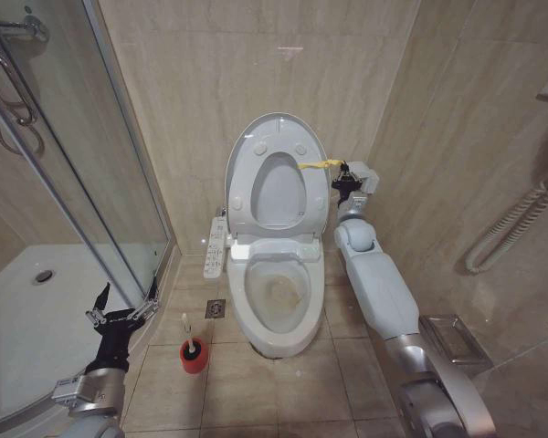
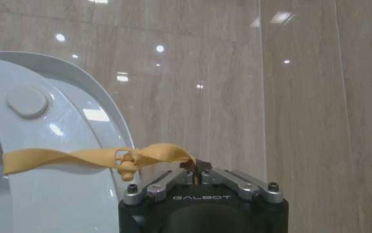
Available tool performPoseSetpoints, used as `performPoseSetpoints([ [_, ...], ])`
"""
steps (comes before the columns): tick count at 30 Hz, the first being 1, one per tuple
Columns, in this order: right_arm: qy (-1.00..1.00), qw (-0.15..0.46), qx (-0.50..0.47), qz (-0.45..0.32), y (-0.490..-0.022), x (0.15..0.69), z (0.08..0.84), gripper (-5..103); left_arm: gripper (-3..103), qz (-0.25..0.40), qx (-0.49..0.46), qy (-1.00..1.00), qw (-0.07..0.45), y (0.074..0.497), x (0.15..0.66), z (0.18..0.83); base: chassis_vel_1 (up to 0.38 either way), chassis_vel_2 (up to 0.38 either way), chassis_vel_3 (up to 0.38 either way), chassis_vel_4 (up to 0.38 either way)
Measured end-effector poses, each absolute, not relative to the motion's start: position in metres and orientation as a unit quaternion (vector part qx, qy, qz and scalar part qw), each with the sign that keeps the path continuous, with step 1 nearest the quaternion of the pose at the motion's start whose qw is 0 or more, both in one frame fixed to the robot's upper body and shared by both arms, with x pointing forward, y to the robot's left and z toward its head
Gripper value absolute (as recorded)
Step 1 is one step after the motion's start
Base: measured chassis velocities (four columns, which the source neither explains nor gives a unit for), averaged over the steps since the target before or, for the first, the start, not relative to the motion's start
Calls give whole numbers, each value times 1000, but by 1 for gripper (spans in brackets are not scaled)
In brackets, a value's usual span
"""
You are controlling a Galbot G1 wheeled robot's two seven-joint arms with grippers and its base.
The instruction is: Open the toilet lid, clean the toilet bowl with a toilet brush, close the toilet lid, and flush.
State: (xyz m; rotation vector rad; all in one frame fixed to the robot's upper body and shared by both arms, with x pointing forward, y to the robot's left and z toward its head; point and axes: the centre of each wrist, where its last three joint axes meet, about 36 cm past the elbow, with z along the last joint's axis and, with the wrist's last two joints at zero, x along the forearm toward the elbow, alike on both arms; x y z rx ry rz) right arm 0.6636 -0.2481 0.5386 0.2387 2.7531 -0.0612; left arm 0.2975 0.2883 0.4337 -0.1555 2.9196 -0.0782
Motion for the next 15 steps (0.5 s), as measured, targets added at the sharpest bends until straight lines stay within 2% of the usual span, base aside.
performPoseSetpoints([
  [7,979,184,89,-24,-251,658,536,3,100,-27,-53,992,108,288,298,434,0,0,0,0],
  [8,979,182,89,-26,-252,657,534,30,100,-27,-53,992,108,288,298,434,0,0,0,0],
  [15,980,176,90,-31,-255,651,525,30,100,-27,-53,992,108,288,298,434,0,0,0,0],
])
